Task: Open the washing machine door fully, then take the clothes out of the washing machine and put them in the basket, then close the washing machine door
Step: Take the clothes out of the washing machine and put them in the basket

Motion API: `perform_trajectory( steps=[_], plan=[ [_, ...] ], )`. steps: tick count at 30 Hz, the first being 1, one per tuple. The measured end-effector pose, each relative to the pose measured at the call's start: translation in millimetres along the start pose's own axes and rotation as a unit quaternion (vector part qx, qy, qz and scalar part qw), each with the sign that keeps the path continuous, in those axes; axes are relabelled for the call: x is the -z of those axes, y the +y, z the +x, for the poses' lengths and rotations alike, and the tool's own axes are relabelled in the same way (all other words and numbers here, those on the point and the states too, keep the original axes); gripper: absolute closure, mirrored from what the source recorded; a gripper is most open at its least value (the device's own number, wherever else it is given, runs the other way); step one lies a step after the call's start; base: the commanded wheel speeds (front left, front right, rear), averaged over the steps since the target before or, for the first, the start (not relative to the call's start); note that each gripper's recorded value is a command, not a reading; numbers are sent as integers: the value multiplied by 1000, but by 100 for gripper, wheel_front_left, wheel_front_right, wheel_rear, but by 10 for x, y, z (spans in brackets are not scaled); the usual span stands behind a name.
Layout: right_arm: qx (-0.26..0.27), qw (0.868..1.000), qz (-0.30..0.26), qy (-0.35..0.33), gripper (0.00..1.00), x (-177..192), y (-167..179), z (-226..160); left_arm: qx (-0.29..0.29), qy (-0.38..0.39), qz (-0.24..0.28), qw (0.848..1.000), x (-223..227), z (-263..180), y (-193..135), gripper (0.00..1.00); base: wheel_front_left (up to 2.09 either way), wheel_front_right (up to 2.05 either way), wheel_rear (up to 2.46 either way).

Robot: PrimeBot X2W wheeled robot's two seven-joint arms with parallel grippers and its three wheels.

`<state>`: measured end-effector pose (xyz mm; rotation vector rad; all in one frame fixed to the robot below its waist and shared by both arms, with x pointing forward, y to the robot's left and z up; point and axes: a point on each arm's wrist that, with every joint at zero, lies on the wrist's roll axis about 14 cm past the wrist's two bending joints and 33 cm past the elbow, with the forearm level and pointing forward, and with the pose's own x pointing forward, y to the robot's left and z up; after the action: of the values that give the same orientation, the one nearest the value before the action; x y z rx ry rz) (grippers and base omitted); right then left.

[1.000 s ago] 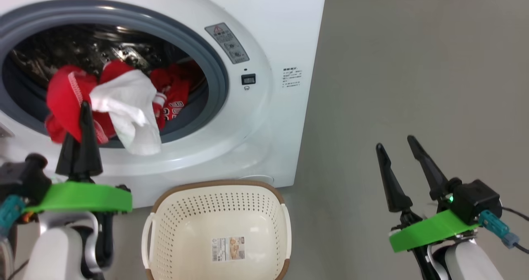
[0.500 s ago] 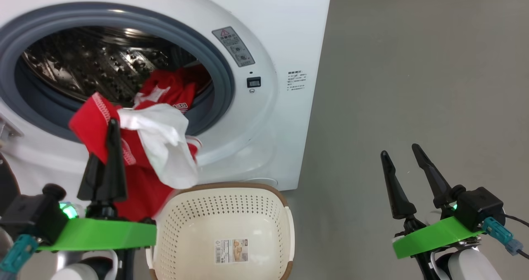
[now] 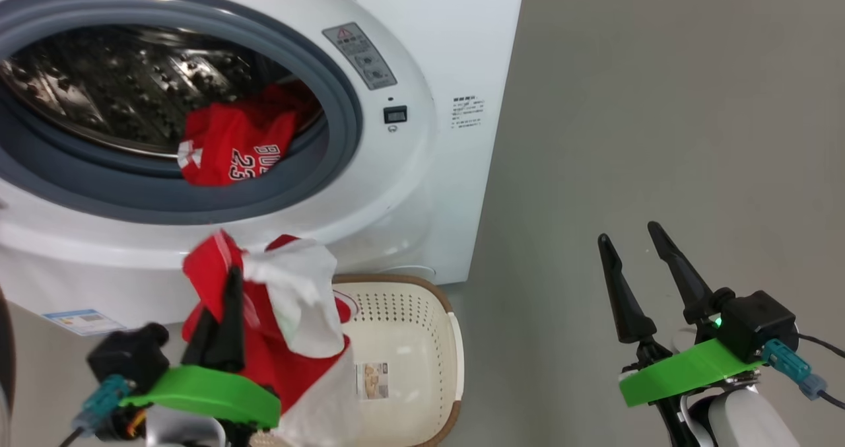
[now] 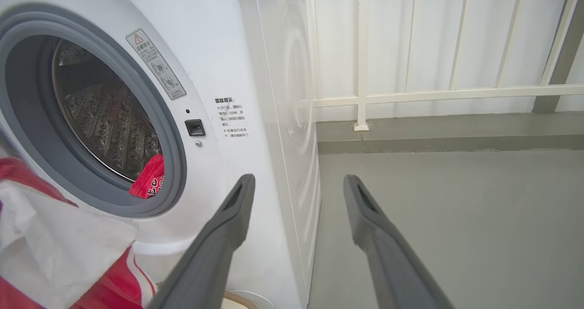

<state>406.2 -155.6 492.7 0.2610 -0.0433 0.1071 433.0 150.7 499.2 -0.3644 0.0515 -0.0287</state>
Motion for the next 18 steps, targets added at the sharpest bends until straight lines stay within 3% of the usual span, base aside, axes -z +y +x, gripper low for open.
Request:
perform_trajectory(
  steps=[10, 18],
  plan=[
    [13, 1000, -1, 20, 0, 153, -107, 50, -26, 141, -3, 990, 991, 99, 209, 100, 0, 0, 0],
    [8, 1000, -3, 25, 0, 220, -117, 218, -48, 267, -7, 963, 1726, 110, 357, 100, 0, 0, 0]
  ],
)
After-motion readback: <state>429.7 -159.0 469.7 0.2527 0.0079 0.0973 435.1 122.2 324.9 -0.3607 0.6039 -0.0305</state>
